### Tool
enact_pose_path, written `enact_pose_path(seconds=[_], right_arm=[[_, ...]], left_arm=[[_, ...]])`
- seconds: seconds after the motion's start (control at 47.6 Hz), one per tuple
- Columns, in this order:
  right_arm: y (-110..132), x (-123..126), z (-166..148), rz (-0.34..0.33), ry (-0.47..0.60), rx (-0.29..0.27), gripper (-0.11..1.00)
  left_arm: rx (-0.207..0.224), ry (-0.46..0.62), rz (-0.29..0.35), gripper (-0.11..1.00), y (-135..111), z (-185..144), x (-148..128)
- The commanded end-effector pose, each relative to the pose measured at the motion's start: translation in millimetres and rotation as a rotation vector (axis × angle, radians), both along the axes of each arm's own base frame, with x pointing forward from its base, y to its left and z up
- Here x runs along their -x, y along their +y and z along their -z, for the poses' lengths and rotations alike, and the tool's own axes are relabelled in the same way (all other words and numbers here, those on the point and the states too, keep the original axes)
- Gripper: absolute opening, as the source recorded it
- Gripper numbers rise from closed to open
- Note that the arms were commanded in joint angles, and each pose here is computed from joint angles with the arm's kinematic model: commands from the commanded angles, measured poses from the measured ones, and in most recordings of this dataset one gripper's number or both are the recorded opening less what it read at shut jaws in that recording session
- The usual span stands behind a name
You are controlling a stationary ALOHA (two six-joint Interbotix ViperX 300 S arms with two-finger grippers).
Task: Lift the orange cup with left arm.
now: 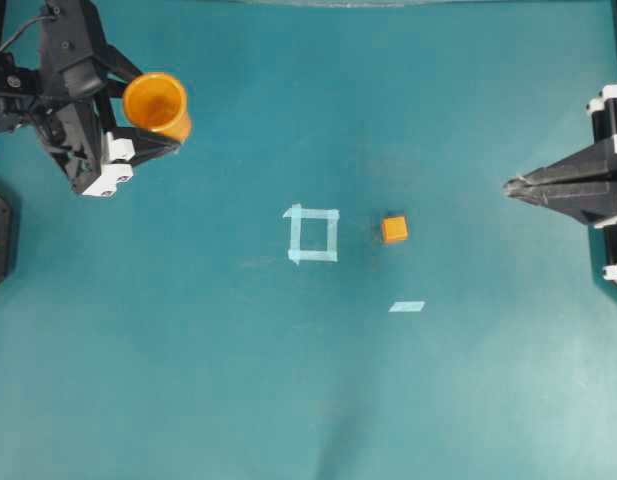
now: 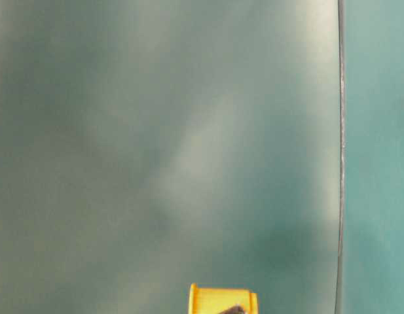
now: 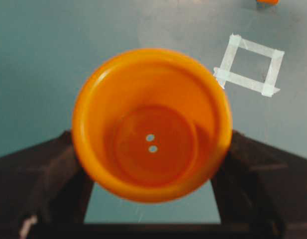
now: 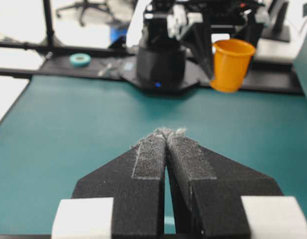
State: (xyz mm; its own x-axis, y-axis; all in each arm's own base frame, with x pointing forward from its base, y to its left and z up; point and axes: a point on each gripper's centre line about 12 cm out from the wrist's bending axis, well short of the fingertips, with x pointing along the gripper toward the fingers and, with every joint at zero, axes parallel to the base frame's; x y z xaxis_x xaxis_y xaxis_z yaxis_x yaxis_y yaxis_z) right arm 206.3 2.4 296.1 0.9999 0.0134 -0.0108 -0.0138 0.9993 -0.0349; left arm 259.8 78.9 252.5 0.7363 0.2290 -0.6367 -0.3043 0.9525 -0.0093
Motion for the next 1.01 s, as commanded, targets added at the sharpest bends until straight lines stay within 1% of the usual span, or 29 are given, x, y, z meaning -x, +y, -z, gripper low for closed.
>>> enact_pose_path(seconds=[0.0,0.357,0.652,0.988], right_arm=[[0.4,-1.6,-13.7,-0.002,-0.035,0.001,-0.01],[0.4,-1.6,-14.3,-0.002,-0.037,0.001,0.0],[0.4,-1.6,-14.3,-0.002,-0.037,0.003,-0.01],[0.4,-1.6,-14.3,-0.002,-0.037,0.004,-0.01]], left_arm=[[-0.014,-0.036,0.001,0.67,0.5,-16.2,-1.4],[-0.024,-0.074,-0.001,0.67,-2.5,-35.9,9.0],[-0.018,-0.048,-0.001,0.66,-3.1,-44.3,11.7],[-0.018,-0.046,-0.002,0.67,-3.0,-46.9,11.6]])
